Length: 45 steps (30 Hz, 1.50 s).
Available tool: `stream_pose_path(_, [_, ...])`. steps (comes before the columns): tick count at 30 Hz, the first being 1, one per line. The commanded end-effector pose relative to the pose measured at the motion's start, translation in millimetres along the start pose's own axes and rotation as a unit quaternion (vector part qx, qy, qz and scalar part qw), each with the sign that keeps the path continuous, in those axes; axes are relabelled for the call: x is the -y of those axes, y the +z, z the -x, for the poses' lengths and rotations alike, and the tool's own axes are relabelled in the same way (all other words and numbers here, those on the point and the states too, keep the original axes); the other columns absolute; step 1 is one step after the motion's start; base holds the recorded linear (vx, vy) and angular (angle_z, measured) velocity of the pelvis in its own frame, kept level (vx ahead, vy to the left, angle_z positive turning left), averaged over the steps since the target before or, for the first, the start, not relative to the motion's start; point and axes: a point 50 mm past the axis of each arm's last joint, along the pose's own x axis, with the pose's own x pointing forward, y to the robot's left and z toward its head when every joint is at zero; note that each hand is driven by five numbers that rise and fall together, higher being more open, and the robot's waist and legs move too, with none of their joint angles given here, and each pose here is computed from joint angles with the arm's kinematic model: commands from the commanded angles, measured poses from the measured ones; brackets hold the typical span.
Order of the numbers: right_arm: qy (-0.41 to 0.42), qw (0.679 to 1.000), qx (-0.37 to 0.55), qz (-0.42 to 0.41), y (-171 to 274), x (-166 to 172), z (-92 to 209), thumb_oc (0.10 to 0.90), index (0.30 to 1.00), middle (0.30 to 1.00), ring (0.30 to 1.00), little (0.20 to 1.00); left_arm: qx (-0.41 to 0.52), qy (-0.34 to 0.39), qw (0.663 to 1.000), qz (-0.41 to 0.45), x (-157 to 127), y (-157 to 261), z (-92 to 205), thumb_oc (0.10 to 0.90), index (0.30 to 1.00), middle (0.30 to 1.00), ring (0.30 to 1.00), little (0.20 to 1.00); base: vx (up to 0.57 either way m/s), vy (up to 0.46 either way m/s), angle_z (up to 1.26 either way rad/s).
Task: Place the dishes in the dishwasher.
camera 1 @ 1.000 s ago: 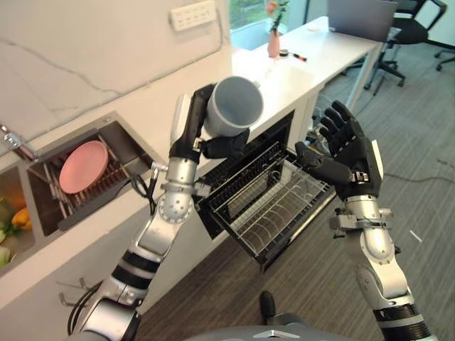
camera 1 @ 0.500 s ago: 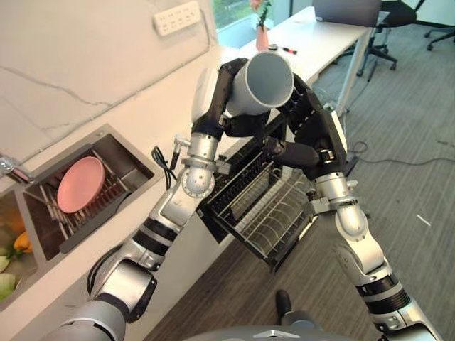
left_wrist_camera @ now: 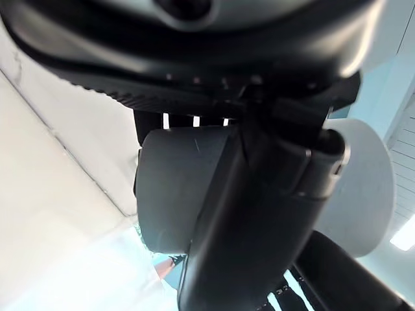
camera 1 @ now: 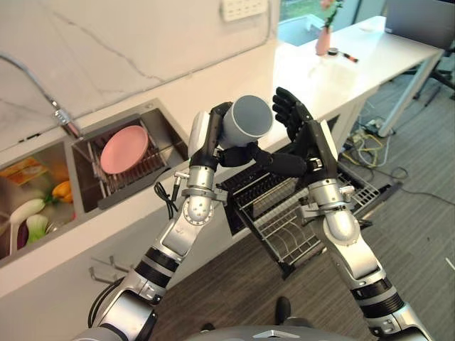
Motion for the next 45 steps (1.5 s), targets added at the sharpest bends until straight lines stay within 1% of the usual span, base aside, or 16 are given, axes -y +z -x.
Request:
stream_pose_path(1, [-0.013,0.983,0.172,-0.063,63,-11,-29,0.8,0.9,0.9,0.9,0.9,0.161,-0.046,0.986,-0.015,7,54,-14,0.4,0.3,0.3,0.3,0.3,0.0,0.003,0.2])
stream_pose_path(5, [0.029,0.983,0.165,-0.075,63,-22,-32,0.8,0.9,0.9,0.9,0.9,0.175,-0.059,0.982,-0.03,7,57,-15,0.4,0.3,0.3,0.3,0.3,0.01,0.009,0.2])
stream_pose_path(6, [0.058,0.982,0.163,-0.076,64,-27,-33,0.8,0.9,0.9,0.9,0.9,0.186,-0.071,0.979,-0.042,6,59,-15,0.4,0.3,0.3,0.3,0.3,0.01,0.007,0.08])
stream_pose_path(10, [0.087,0.98,0.162,-0.078,66,-30,-35,0.8,0.9,0.9,0.9,0.9,0.197,-0.091,0.974,-0.061,6,58,-14,0.4,0.3,0.3,0.3,0.3,0.0,0.001,0.01])
stream_pose_path(21, [0.1,0.981,0.156,-0.061,64,-33,-44,0.8,0.9,0.9,0.9,0.9,0.238,-0.141,0.955,-0.11,18,64,-10,0.4,0.3,0.3,0.3,0.3,0.0,0.0,0.0])
stream_pose_path(23, [0.115,0.98,0.153,-0.06,64,-38,-47,0.8,0.9,0.9,0.9,0.9,0.237,-0.127,0.956,-0.12,11,60,-14,0.4,0.3,0.3,0.3,0.3,0.0,-0.005,-0.02])
stream_pose_path(25, [0.13,0.979,0.153,-0.04,64,-40,-48,0.8,0.9,0.9,0.9,0.9,0.258,-0.162,0.943,-0.131,18,68,-11,0.4,0.3,0.3,0.3,0.3,0.0,-0.001,-0.04])
stream_pose_path(28, [0.135,0.977,0.162,-0.023,68,-42,-49,0.8,0.9,0.9,0.9,0.9,0.267,-0.178,0.938,-0.13,19,70,-10,0.4,0.3,0.3,0.3,0.3,0.0,0.0,0.0])
stream_pose_path(29, [0.128,0.977,0.168,-0.014,70,-37,-48,0.7,0.749,0.749,0.749,0.749,0.304,-0.198,0.924,-0.122,9,84,3,0.4,0.3,0.3,0.3,0.3,0.0,0.0,0.0])
stream_pose_path(30, [0.115,0.979,0.168,0.001,69,-35,-49,0.635,0.653,0.653,0.653,0.653,0.31,-0.193,0.922,-0.128,3,87,5,0.4,0.3,0.3,0.3,0.3,-0.01,0.013,-0.04])
stream_pose_path(31, [0.107,0.979,0.172,0.007,70,-33,-49,0.442,0.364,0.364,0.364,0.364,0.307,-0.178,0.926,-0.129,-11,88,-1,0.4,0.3,0.3,0.3,0.3,0.0,0.004,-0.07])
stream_pose_path(32, [0.102,0.98,0.171,0.002,70,-35,-50,0.4,0.3,0.3,0.3,0.3,0.311,-0.155,0.929,-0.125,-23,92,-5,0.4,0.3,0.3,0.3,0.3,0.0,0.002,-0.07])
stream_pose_path(35, [0.094,0.979,0.18,-0.003,72,-39,-51,0.4,0.3,0.3,0.3,0.3,0.301,-0.124,0.941,-0.092,-41,95,-8,0.4,0.3,0.3,0.3,0.3,0.0,0.002,0.01])
stream_pose_path(38, [0.083,0.979,0.186,0.0,74,-38,-49,0.4,0.3,0.3,0.3,0.3,0.296,-0.118,0.944,-0.085,-48,95,-6,0.4,0.3,0.3,0.3,0.3,0.0,0.0,0.0])
stream_pose_path(42, [0.047,0.981,0.19,-0.004,73,-29,-42,0.4,0.3,0.3,0.3,0.3,0.293,-0.08,0.95,-0.068,-69,99,-8,0.4,0.3,0.3,0.3,0.3,0.0,0.0,0.0])
stream_pose_path(45, [0.038,0.982,0.186,-0.007,72,-25,-39,0.4,0.3,0.3,0.3,0.3,0.291,-0.067,0.952,-0.058,-76,100,-9,0.4,0.3,0.3,0.3,0.3,0.0,0.0,0.0])
